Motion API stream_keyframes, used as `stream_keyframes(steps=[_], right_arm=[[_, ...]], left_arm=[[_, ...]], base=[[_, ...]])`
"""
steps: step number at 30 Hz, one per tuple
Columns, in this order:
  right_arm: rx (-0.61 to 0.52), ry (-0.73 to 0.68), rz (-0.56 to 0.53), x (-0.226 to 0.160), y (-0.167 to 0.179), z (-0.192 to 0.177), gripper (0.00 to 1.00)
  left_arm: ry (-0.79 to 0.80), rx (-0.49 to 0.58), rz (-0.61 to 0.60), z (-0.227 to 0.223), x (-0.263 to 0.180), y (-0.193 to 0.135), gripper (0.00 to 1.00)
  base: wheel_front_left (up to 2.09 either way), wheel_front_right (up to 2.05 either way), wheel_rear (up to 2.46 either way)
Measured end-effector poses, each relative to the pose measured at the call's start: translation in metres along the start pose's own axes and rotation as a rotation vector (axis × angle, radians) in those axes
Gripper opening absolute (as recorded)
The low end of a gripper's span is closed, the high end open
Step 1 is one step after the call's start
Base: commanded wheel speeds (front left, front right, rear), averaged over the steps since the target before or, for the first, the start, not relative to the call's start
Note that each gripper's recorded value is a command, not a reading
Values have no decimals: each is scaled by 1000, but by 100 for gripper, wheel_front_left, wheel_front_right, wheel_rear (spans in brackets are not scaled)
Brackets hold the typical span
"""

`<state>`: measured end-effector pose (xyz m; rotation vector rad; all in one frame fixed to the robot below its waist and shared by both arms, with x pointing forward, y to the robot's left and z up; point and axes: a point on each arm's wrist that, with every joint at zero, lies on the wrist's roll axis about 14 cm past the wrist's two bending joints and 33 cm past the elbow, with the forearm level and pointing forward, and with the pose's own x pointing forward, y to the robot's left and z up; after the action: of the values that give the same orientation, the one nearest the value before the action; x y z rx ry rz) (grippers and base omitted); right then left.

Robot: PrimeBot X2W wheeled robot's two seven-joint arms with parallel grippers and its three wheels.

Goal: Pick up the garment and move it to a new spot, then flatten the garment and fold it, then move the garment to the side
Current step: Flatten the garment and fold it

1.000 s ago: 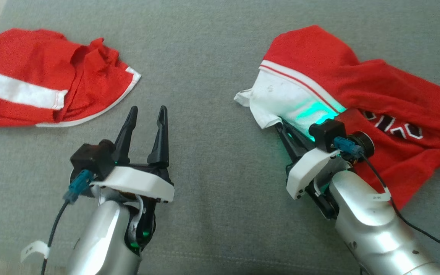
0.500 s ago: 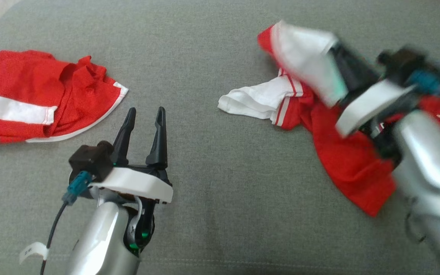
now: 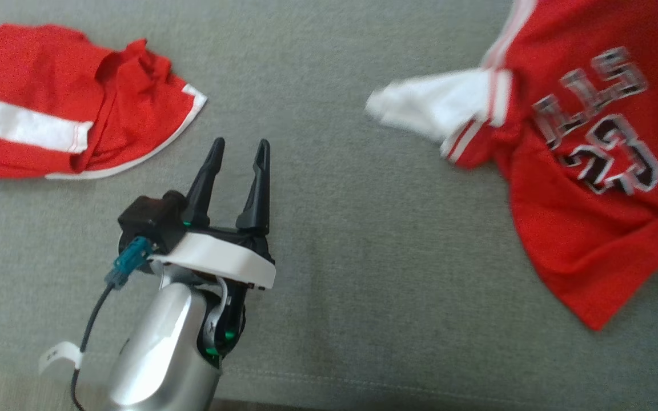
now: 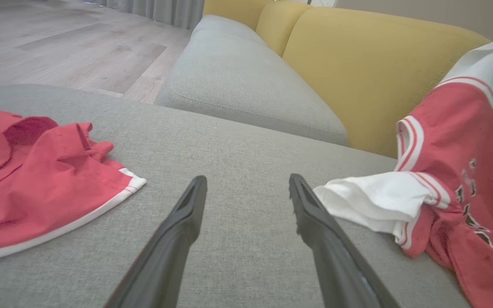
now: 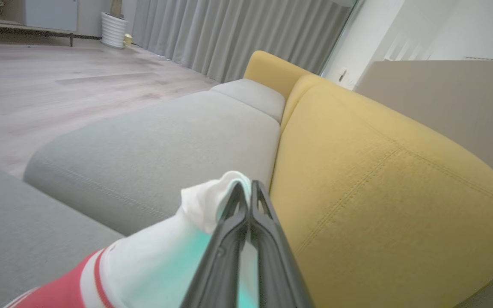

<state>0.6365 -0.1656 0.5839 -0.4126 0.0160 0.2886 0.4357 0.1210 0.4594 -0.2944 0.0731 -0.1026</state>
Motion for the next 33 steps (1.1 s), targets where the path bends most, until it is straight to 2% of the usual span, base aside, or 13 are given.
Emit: stream_keyframes(steps=[3,4,5,11,18,23,33], right_arm=[[-11,1,-67,18,-26,-3,0],[-6,7,-87,23,-33,-5,54],[6,19,-102,27,-37,-9,100],[33,62,-90,34,-23,-35,100],[108,-3,-76,12,-3,-32,100],[191,3,-79,-24,10,-48,100],[384,-10,-96,-119,49,-67,100]], left_arm=[[13,2,22,-5,2,9,100],[18,3,29,-7,2,12,100],[23,4,36,-9,2,14,100],[30,4,42,-12,4,16,100],[-9,9,-2,0,14,1,100],[-40,4,-45,10,19,-15,100],[-60,-15,-149,18,12,-57,100]], base=[[0,0,0],[0,0,0],[0,0,0],[0,0,0],[0,0,0],[0,0,0],[0,0,0]])
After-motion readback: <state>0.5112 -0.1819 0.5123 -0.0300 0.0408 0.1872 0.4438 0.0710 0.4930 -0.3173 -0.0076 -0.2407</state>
